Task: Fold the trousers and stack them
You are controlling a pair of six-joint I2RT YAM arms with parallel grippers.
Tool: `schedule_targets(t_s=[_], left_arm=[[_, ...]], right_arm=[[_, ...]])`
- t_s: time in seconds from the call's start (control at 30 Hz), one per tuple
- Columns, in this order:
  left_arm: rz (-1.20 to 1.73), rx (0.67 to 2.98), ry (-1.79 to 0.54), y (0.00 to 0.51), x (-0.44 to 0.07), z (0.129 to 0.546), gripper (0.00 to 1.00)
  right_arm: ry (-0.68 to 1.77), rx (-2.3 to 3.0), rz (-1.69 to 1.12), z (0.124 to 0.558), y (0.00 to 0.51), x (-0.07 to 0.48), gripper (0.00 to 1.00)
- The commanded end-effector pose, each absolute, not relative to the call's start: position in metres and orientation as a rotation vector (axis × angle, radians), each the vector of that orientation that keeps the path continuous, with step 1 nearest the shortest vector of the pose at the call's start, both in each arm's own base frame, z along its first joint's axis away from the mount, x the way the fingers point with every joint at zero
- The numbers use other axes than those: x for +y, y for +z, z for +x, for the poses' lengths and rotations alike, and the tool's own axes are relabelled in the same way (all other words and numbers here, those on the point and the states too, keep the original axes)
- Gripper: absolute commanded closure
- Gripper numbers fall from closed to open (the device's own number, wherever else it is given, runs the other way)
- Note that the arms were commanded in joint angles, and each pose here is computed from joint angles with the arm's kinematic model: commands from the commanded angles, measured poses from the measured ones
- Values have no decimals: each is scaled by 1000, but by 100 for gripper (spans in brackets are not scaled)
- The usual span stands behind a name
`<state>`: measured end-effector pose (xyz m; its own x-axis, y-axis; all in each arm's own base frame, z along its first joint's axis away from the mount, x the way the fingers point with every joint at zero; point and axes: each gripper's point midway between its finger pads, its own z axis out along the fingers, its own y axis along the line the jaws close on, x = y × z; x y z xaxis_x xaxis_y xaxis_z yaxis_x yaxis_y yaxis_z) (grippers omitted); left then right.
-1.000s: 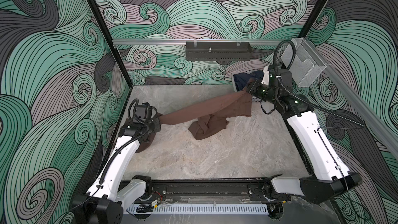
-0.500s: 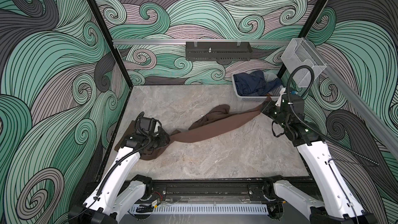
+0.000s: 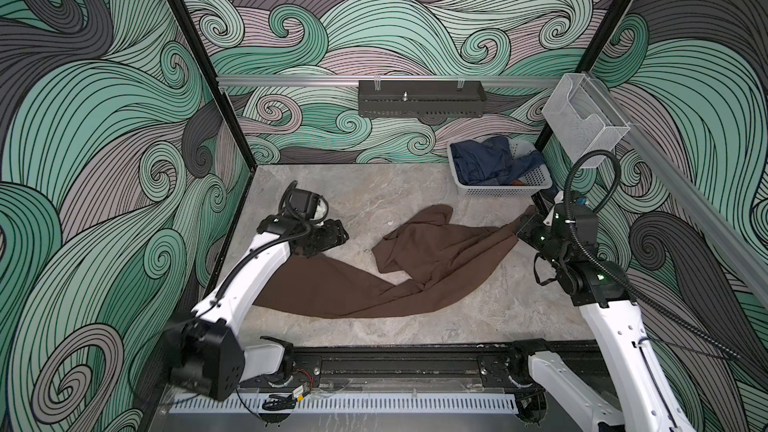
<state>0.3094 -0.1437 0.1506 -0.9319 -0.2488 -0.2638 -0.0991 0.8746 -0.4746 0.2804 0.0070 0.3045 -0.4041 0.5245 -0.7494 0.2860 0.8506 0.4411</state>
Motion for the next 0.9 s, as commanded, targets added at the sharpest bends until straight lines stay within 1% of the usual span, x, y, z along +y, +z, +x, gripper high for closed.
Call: schedule_targets(t_s=[0.0, 0.1, 0.23, 0.33, 0.37, 0.57, 0.67, 0.8, 0.83, 0.87], left_arm=[[-169, 2800, -802, 135, -188, 320, 25], [-140, 2846, -838, 114, -214, 332, 23], [-146, 2922, -860, 81, -236, 339, 22], [-147, 2953, -887, 65, -247, 338, 27], [-150, 2956, -894, 61, -249, 337, 31], [-192, 2964, -927, 48, -252, 335, 62], [-197, 2935, -932, 54, -252, 341, 74], [-203, 2883, -924, 72, -244, 352, 96], [-204, 2874, -922, 75, -242, 354, 100], [-205, 2868, -915, 80, -238, 356, 100]], right_arm=[[350, 1962, 559, 280, 333, 12, 100], [362, 1958, 546, 279, 337, 14, 100], [378, 1965, 534, 280, 338, 17, 100], [381, 1967, 529, 281, 339, 18, 100], [379, 1966, 526, 281, 340, 18, 100], [366, 1977, 523, 281, 335, 17, 100], [370, 1986, 525, 280, 330, 18, 100], [378, 1990, 526, 278, 327, 19, 100], [379, 1992, 527, 277, 326, 19, 100], [381, 1997, 528, 277, 325, 19, 100]])
